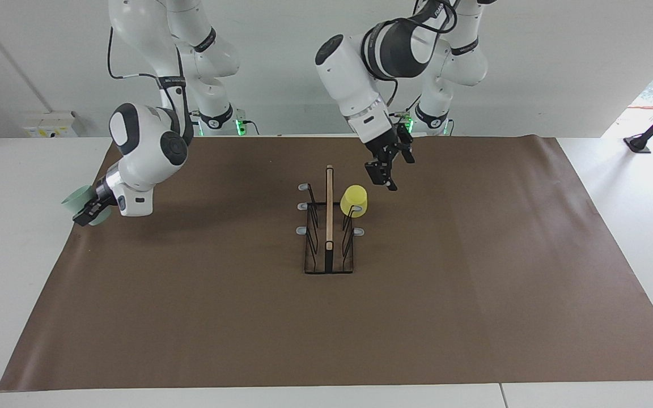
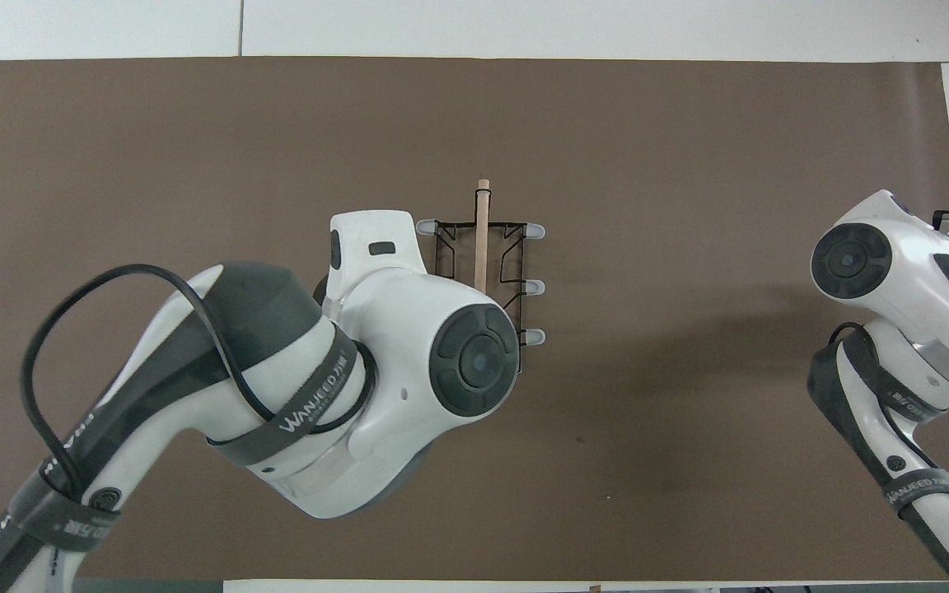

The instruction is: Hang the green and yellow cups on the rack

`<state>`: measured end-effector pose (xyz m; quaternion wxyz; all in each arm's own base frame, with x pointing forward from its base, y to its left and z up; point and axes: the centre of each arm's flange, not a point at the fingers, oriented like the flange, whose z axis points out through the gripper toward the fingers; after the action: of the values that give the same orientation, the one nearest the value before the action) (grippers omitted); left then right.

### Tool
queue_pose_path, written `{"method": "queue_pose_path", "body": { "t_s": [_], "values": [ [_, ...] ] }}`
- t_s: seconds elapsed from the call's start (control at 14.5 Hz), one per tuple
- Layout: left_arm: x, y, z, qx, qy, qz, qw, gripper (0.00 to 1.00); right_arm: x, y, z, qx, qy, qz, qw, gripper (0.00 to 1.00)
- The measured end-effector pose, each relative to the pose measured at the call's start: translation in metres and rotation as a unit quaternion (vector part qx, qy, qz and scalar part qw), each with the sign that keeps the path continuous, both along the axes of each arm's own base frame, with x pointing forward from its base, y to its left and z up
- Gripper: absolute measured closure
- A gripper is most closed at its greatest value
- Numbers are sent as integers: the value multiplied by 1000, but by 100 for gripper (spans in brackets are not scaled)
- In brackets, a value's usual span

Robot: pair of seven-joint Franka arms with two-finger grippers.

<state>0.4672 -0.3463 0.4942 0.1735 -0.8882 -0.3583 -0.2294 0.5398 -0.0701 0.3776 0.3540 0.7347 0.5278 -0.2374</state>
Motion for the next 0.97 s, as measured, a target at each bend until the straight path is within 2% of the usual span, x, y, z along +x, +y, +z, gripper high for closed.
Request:
{"method": "queue_pose_path", "body": {
  "t_s": [0.21,0.41,0.55,0.62,0.69,0.83,0.97],
  "values": [
    [37,53,-14,-16,75,-53,996,0,6,16,11,95,-25,-63,993,36],
    [59,98,-18,-39,134,-112,984,0,10,27,25,186,-42,-128,973,36],
    [72,135,-12,-63,161,-143,974,0,12,51,45,217,-29,-140,966,36],
    [78,156,-7,-77,170,-156,970,0,13,68,63,250,-21,-151,956,36],
    [83,176,-2,-93,178,-169,965,0,12,82,83,300,-12,-169,939,36],
    [89,215,9,-129,190,-201,952,0,3,95,119,397,8,-207,894,36],
    [92,248,20,-146,193,-233,942,0,-6,101,147,472,8,-228,852,36]
  ]
}}
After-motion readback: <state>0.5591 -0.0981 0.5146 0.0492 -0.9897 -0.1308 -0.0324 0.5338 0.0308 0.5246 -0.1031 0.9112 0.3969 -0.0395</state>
